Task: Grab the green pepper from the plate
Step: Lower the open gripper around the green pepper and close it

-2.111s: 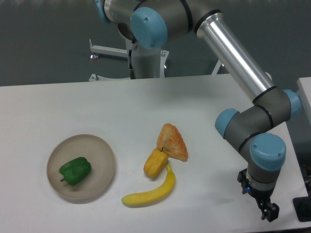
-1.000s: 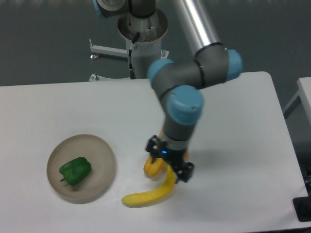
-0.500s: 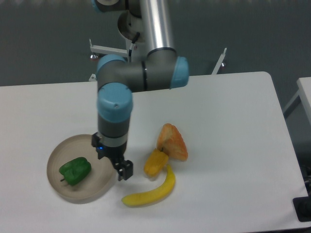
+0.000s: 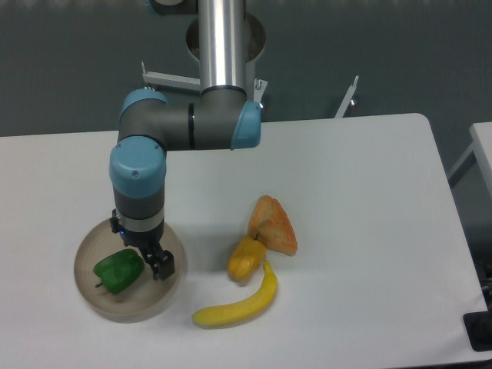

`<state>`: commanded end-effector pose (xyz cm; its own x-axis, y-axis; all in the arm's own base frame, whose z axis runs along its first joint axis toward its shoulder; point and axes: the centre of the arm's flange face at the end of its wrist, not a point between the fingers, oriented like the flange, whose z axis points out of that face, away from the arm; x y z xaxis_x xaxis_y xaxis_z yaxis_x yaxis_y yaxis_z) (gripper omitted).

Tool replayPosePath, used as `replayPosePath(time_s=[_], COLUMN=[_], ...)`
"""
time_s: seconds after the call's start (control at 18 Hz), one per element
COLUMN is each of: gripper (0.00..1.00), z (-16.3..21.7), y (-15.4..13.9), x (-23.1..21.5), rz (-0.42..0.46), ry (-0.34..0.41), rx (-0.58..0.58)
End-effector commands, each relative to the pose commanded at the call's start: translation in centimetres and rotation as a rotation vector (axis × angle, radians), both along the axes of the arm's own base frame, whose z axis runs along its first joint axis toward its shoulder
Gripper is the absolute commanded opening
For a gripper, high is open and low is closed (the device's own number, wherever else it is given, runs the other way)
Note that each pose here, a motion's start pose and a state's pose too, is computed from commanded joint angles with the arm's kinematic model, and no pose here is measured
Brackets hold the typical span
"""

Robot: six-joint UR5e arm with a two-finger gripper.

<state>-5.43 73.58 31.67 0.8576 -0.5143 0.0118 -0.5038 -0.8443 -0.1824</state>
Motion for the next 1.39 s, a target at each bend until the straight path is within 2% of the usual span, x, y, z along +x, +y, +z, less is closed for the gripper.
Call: replayPosePath(time_s=[0.33,0.61,1.11,1.39], gripper=[1.00,1.00,1.00,1.00], z=[-1.8,-2.7,-4.1,-4.2], y=[0.0,0.2,0.4,0.7], x=[0.9,1.1,2.2,2.5], rz=[-0.009,0.021,0.010,0.035], ry=[0.002,-0.005,-0.010,-0.012], rx=[0.004,-0.001,-0.021,-0.006])
